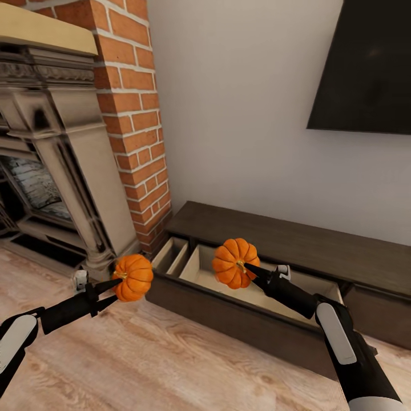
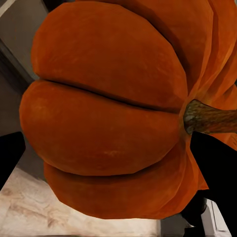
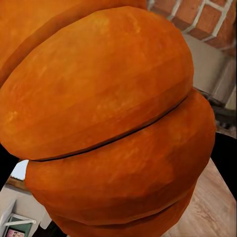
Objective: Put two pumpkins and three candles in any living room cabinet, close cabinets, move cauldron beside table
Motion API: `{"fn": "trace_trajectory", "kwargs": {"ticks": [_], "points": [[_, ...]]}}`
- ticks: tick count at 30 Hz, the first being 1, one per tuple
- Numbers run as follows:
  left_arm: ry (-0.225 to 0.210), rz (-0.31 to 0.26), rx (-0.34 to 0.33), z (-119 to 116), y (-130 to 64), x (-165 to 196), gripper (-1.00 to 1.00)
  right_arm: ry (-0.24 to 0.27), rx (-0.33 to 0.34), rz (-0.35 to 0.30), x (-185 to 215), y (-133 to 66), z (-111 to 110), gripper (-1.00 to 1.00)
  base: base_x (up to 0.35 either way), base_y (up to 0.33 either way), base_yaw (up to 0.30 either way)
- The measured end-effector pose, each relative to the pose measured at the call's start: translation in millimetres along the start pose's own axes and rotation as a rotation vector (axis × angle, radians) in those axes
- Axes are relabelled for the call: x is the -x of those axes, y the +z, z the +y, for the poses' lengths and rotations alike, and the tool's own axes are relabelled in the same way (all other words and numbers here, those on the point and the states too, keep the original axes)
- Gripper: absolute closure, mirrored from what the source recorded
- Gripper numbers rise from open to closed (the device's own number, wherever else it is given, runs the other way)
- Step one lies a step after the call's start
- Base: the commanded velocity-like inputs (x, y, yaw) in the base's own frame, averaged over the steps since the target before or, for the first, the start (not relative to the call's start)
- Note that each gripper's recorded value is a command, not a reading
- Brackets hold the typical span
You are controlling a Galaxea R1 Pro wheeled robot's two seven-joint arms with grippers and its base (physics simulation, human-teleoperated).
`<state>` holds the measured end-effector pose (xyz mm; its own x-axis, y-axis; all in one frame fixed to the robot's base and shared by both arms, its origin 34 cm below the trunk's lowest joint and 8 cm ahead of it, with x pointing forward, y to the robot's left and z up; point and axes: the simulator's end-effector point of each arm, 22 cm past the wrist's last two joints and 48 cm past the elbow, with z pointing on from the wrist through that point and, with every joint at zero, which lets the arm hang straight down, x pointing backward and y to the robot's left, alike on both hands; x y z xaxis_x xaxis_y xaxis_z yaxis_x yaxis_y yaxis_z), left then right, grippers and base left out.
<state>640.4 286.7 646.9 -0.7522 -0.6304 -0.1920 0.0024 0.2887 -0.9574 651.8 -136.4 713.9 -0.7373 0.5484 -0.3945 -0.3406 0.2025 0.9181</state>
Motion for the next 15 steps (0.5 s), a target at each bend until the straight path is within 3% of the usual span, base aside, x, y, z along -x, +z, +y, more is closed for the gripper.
{"fn": "trace_trajectory", "kwargs": {"ticks": [11,15], "points": [[0.007,0.005,0.003,-0.7,0.5,-1.5,1.0,-0.006,0.0,0.0,0.5,0.0,1.7,1.0,0.009,-0.019,-0.238],[0.002,0.004,-0.007,-3.4,0.4,-1.2,1.0,-0.002,0.005,-0.001,0.6,0.3,3.0,1.0,0.0,0.0,-0.114]]}}
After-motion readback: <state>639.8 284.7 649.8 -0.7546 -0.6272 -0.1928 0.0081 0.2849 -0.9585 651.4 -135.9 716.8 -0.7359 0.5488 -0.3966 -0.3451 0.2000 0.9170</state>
